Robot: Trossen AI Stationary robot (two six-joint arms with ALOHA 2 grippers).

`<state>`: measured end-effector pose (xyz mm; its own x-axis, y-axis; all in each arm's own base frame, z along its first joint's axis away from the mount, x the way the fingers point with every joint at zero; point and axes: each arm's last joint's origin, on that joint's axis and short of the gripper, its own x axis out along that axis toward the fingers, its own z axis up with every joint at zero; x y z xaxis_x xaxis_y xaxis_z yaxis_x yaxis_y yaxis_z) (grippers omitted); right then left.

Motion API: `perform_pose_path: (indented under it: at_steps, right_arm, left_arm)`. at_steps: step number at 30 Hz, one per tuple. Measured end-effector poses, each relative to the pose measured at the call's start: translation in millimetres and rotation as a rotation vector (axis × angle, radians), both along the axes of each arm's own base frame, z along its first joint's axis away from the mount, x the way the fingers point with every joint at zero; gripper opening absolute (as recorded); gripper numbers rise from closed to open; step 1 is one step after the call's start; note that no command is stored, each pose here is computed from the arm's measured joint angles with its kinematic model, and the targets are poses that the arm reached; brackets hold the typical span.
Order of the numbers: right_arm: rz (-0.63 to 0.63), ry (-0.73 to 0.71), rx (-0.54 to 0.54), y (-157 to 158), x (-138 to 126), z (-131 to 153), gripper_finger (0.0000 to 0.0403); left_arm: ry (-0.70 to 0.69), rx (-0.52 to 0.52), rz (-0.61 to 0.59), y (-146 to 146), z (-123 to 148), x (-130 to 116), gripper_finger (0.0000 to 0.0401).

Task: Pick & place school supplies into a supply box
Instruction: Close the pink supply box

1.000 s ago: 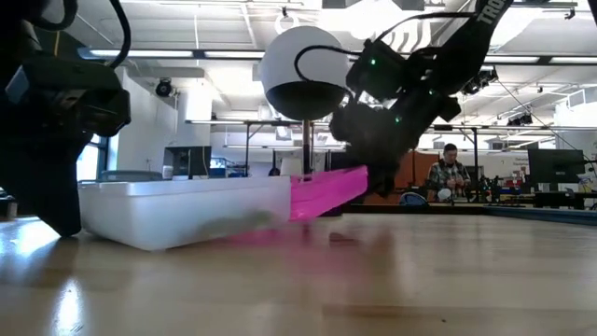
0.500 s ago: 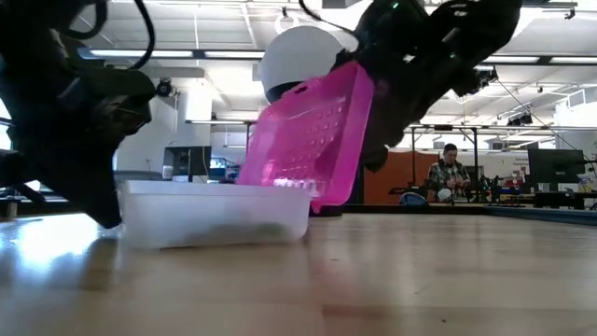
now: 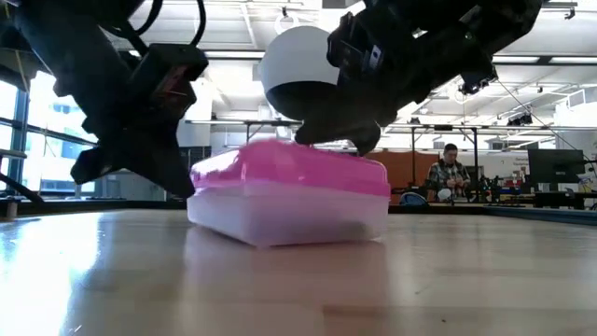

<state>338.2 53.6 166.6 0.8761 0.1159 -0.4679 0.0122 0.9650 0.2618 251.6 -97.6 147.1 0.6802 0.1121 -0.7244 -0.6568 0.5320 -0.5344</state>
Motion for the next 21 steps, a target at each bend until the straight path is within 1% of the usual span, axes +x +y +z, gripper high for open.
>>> perform_pose_path:
  at_steps: [6,8,10,13,16,18,21]
  right_arm:
    - [-0.009,-0.025,0.01,-0.3,1.4,2.4,0.0]
    - [-0.006,-0.015,0.036,0.1,1.1,1.8,0.0]
    - [0.031,0.0,0.067,3.7,0.1,1.1,0.0]
    - [0.137,0.019,0.101,18.4,-3.2,0.3,0.0]
    - [0.2,0.022,0.106,36.0,-7.5,0.3,0.0]
    - [0.191,0.025,0.083,47.2,-10.9,-0.3,0.0]
    - [0.133,0.024,0.052,60.0,-15.5,-1.0,0.0]
  left_arm:
    - [0.013,-0.033,-0.014,-10.8,-1.0,-5.7,0.0012]
    - [0.019,-0.051,-0.017,-17.5,-1.6,-9.6,0.0012]
    - [0.016,-0.038,-0.015,-24.0,-0.1,-12.5,0.0012]
    - [0.007,0.029,-0.006,-30.0,14.5,-14.7,0.001]
    - [0.023,0.156,0.064,-22.6,36.3,-14.2,0.001]
    - [0.068,0.248,0.131,-10.7,48.5,-12.4,0.0012]
    - [0.153,0.301,0.218,12.6,68.1,-5.4,0.0015]
